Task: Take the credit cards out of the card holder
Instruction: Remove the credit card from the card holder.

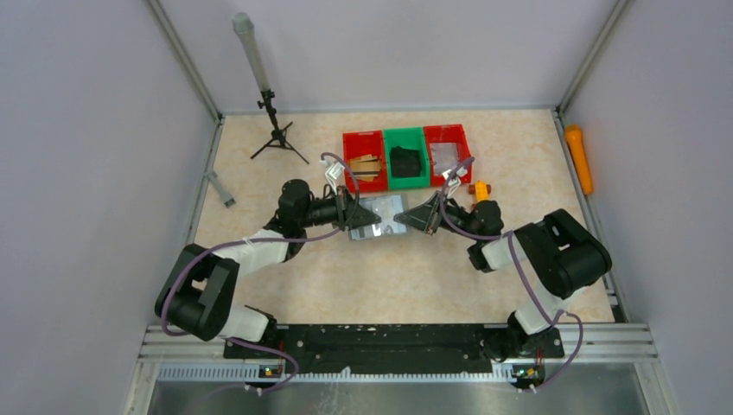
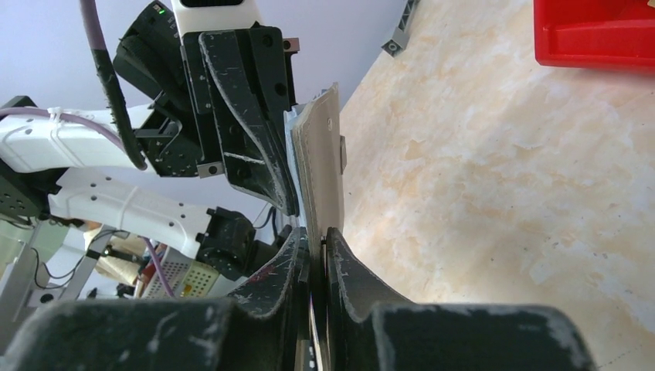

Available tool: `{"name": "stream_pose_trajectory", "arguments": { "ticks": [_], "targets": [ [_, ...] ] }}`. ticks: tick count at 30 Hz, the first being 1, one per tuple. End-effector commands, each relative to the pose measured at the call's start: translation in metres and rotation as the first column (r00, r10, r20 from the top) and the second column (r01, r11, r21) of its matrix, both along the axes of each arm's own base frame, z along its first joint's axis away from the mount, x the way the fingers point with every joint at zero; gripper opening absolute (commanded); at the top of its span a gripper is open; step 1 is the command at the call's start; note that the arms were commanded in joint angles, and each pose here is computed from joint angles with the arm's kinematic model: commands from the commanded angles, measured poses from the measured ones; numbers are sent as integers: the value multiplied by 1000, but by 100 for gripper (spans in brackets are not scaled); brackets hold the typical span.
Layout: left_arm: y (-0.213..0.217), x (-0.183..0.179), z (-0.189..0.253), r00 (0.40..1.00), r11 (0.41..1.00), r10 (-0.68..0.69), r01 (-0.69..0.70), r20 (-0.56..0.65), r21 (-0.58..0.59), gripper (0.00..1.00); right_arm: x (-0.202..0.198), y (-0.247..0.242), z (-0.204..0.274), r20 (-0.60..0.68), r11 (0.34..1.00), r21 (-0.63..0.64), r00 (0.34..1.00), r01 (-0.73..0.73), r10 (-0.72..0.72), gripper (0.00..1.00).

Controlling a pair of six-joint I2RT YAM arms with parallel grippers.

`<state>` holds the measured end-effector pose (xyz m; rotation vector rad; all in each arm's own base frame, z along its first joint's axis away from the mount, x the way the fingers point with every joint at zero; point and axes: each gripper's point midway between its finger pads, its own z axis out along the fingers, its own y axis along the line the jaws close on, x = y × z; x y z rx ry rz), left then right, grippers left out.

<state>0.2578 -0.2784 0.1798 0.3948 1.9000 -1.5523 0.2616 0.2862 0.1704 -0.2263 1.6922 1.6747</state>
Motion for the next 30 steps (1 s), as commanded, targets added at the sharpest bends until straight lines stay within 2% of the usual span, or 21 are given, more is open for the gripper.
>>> {"name": "stream_pose_trajectory", "arguments": {
  "ticks": [1,8,16,23,28,30],
  "targets": [
    [5,6,14,998,999,24,-23,58,-24,0,-5,-6,26,113,998,57,994,-7,0,6],
    [8,10,12,998,999,40,-40,46,-19,0,2,-12,21,89,998,48,995,29,-33,0],
    [19,21,3,994,994,105,-105,15,15,0,18,-24,8,37,994,20,994,106,-107,0],
    [21,26,-3,992,991,128,-127,-2,31,0,39,-22,-37,-100,982,-130,983,140,-153,0],
    [22,28,-7,991,990,135,-135,-14,47,0,47,-15,-80,-251,973,-219,959,78,-133,14],
    [22,28,-7,991,990,134,-133,-15,47,0,46,-14,-89,-284,971,-233,951,54,-121,30]
  ]
}}
